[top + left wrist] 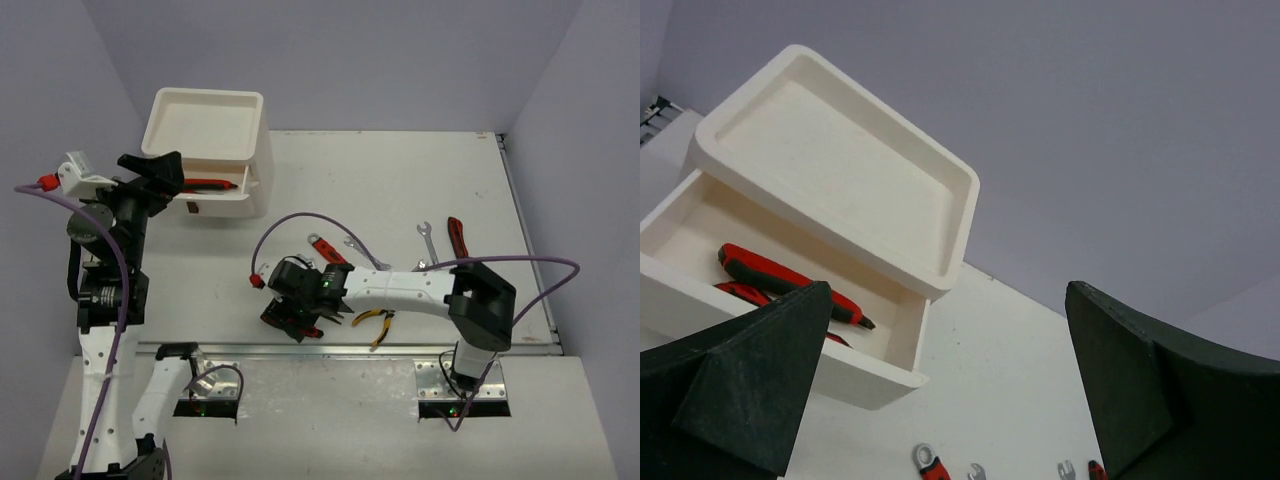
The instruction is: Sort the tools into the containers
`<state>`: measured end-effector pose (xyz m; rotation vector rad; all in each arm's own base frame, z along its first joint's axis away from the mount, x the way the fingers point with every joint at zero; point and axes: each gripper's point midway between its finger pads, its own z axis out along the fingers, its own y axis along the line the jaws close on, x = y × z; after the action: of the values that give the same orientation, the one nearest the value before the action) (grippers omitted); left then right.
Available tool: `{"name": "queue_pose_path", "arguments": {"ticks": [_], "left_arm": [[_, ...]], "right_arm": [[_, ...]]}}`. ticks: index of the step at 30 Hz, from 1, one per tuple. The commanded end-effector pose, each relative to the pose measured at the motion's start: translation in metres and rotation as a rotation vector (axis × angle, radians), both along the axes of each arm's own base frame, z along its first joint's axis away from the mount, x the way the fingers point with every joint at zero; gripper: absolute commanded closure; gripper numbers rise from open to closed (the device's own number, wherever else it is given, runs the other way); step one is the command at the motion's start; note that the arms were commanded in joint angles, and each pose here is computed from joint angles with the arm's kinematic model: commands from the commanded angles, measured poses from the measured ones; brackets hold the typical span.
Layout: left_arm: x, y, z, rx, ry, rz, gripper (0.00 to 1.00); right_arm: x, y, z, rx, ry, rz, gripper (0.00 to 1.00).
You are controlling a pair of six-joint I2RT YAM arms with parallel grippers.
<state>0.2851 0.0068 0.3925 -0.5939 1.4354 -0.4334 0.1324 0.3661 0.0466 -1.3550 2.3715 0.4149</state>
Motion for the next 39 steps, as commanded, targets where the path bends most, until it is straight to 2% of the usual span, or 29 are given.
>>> {"name": "queue_pose_path", "arguments": {"ticks": [1,3,8,10,12,15,17,23,28,31,36,39], "left_arm": [[0.004,-0.013,-0.035,0.078,0.109,-0.100,0.00],[0.005,-0.014,-0.043,0.082,0.122,-0.109,0.00],[0.009,-0.020,-0.063,0.081,0.154,-0.147,0.00],[0.010,-0.022,-0.069,0.081,0.159,-0.161,0.00],[0.009,-0.025,-0.072,0.086,0.164,-0.179,0.00],[0.006,-0.033,-0.076,0.078,0.169,-0.222,0.00],[0.003,-0.037,-0.077,0.066,0.168,-0.242,0.00],[-0.002,-0.065,-0.077,-0.009,0.137,-0.397,0.00],[-0.006,-0.105,-0.076,-0.139,0.101,-0.615,0.00],[-0.007,-0.127,-0.069,-0.165,0.044,-0.687,0.00],[-0.005,-0.174,-0.080,-0.191,0.066,-0.805,0.00],[-0.005,-0.194,-0.085,-0.232,0.050,-0.873,0.00]], "right_arm": [[0.005,0.019,-0.008,0.023,-0.010,0.043,0.35],[0.002,0.020,-0.022,-0.006,0.014,0.054,0.41],[0.009,0.014,-0.045,-0.079,-0.019,0.045,0.41],[0.010,0.010,-0.056,-0.111,-0.016,0.048,0.46],[0.009,0.009,-0.062,-0.123,-0.009,0.049,0.54],[0.008,0.009,-0.059,-0.115,-0.012,0.043,0.79],[0.009,0.009,-0.051,-0.092,-0.027,0.033,0.85],[0.034,0.016,0.026,0.095,-0.161,-0.024,0.94],[0.084,-0.006,0.092,0.269,-0.214,-0.230,0.98],[0.112,-0.026,0.130,0.374,-0.256,-0.346,1.00],[0.137,-0.043,0.175,0.448,-0.359,-0.455,1.00],[0.136,-0.041,0.197,0.498,-0.374,-0.429,1.00]]}}
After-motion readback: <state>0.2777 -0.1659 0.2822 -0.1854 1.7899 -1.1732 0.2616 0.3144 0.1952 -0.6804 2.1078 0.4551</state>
